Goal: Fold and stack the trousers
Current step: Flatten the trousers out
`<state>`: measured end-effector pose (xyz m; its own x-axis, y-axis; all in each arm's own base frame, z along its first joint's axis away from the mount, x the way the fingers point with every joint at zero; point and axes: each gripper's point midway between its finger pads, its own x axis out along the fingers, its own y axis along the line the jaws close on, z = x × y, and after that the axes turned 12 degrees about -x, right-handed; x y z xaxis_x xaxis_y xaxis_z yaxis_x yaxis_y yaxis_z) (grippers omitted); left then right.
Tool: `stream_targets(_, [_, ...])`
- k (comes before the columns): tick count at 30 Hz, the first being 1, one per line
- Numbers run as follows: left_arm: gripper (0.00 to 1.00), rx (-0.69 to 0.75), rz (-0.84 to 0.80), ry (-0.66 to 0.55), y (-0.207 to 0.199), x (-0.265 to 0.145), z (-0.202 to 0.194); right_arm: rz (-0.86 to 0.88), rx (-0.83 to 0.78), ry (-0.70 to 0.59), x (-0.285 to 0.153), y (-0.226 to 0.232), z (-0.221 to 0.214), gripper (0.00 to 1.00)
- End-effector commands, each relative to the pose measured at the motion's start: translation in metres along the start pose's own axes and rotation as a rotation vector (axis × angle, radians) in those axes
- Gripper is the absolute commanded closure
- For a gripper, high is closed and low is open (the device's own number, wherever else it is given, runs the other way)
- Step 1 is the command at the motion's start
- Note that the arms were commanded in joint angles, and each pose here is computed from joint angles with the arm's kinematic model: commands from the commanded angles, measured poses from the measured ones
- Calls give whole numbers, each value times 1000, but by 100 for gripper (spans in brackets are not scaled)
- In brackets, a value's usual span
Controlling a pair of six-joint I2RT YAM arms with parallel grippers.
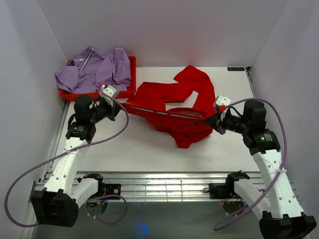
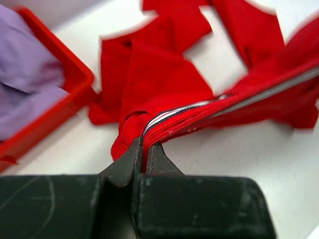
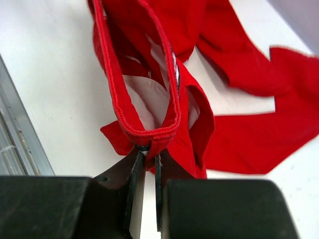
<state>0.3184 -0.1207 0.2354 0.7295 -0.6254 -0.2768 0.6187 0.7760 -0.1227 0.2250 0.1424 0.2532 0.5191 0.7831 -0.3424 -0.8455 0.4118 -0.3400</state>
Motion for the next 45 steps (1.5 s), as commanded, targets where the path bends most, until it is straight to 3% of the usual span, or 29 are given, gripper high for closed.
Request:
stream_targets(1, [100, -23, 213, -360, 19, -51, 125, -21, -82, -159, -10, -7, 64, 92])
stream_targets(4, [100, -31, 334, -525, 25, -87, 182, 13, -83, -255, -8, -2, 102, 92])
stream_targets(8, [100, -47, 579, -673, 55, -131, 231, 65, -68, -372, 6, 8, 154, 92])
stream_targets(12, [100, 7, 747, -841, 62, -183, 282, 208, -99, -477, 34, 57, 211, 92])
stream_targets(14, [100, 46, 772, -912, 54, -207, 308, 259, -86, -549, 43, 74, 237, 92])
stream_targets(16, [100, 58, 802, -944, 56, -215, 322, 284, -38, -544, 55, 80, 248, 92])
stream_targets(20, [100, 124, 712, -1034, 35, -224, 361, 193, 28, -580, 48, 60, 276, 92])
stream_targets(24, [100, 168, 395, -961, 5, -169, 375, -23, 6, -595, 16, 24, 278, 92])
stream_targets(25, [100, 94, 311, -919, 10, -140, 371, -142, 29, -577, -3, 6, 271, 92])
stream_targets(28, [100, 6, 63, -831, -11, -94, 367, -367, 55, -430, -27, -23, 222, 92])
stream_targets(32, [100, -33, -104, -712, -30, 6, 345, -650, 67, -263, -65, -63, 155, 92])
stream_targets(33, [100, -28, -164, -699, -56, 27, 340, -687, 58, -246, -72, -67, 147, 92])
stream_targets(35, [100, -21, -213, -683, -72, 59, 335, -814, 51, -169, -91, -79, 121, 92])
stream_targets(36, [100, -61, -244, -617, -79, 103, 314, -841, 52, -144, -95, -82, 113, 92])
stream_targets(38, [100, -80, -267, -612, -89, 134, 313, -918, 57, -67, -101, -88, 89, 92])
stream_targets(39, [100, -110, -270, -552, -91, 177, 287, -937, 54, -35, -101, -90, 80, 92])
stream_targets(41, [100, -111, -268, -576, -93, 202, 294, -980, 56, 60, -97, -92, 51, 92])
stream_targets(42, [100, -120, -262, -520, -90, 244, 264, -982, 52, 100, -92, -92, 40, 92])
stream_targets(45, [100, -59, -235, -561, -85, 277, 268, -991, 68, 219, -78, -92, 1, 92])
